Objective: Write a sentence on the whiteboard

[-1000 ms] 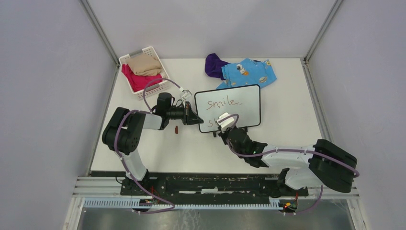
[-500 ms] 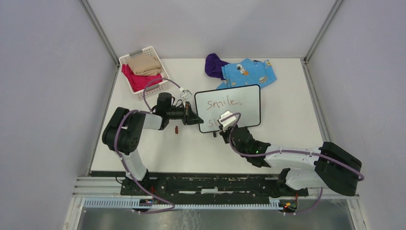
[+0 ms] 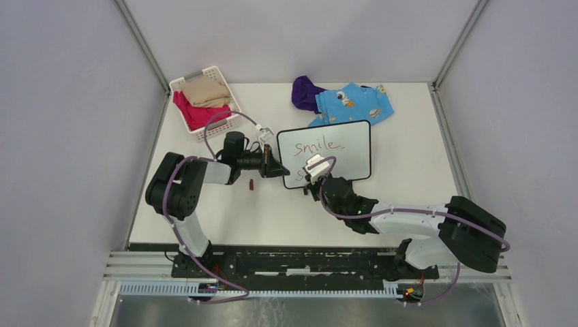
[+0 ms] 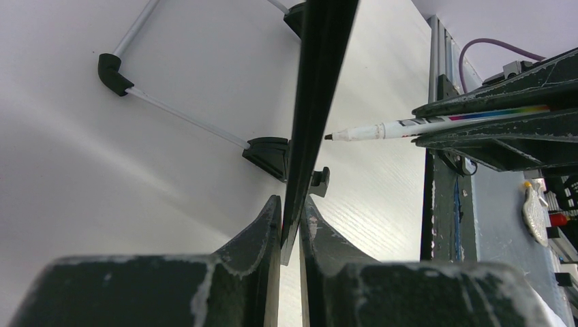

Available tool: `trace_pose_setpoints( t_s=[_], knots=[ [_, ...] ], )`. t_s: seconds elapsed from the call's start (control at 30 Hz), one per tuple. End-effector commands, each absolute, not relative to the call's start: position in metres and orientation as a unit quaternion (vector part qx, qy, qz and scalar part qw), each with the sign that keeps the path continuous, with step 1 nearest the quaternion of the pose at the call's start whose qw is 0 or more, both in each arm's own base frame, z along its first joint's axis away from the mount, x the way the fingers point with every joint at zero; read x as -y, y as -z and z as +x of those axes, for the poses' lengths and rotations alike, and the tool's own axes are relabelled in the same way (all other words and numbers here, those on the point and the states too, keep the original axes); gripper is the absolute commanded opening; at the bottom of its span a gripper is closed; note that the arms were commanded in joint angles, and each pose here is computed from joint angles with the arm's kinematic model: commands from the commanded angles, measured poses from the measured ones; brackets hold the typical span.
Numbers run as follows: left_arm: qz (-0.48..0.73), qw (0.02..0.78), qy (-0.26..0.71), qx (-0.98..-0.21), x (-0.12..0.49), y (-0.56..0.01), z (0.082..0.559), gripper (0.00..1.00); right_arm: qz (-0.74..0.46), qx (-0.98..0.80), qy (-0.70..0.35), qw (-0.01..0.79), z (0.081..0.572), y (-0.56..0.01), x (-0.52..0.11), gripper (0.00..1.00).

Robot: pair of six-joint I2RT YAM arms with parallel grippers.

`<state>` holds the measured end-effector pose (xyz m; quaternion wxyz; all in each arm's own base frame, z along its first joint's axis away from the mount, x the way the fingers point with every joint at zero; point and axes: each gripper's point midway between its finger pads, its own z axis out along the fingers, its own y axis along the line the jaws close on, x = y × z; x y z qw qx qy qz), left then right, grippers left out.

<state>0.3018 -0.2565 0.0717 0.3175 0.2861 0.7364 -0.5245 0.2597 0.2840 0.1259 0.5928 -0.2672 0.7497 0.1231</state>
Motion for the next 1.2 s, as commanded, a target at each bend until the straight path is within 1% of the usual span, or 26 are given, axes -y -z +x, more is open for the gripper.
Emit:
trace_pose_setpoints(
  t_s=[0.0, 0.33, 0.8, 1.03, 1.17],
  knots=[
    [0.277, 0.329, 0.476, -0.767, 0.25, -0.052, 0.315, 0.02, -0.239, -0.739, -0.128, 0.616, 0.272, -0.146, -0.292, 0.0],
    [0.277, 0.33, 0.475, -0.768, 0.25, -0.052, 0.316, 0.02, -0.217, -0.754, -0.104, 0.611, 0.279, -0.135, -0.274, 0.0],
    [0.277, 0.328, 0.474, -0.769, 0.249, -0.05, 0.315, 0.02, -0.203, -0.761, -0.085, 0.61, 0.276, -0.127, -0.248, 0.0],
    [0.277, 0.327, 0.475, -0.769, 0.25, -0.05, 0.315, 0.02, -0.205, -0.743, -0.127, 0.624, 0.268, -0.142, -0.253, 0.0],
    [0.278, 0.327, 0.475, -0.768, 0.25, -0.05, 0.315, 0.02, -0.199, -0.74, -0.129, 0.629, 0.267, -0.144, -0.247, 0.0]
  ],
)
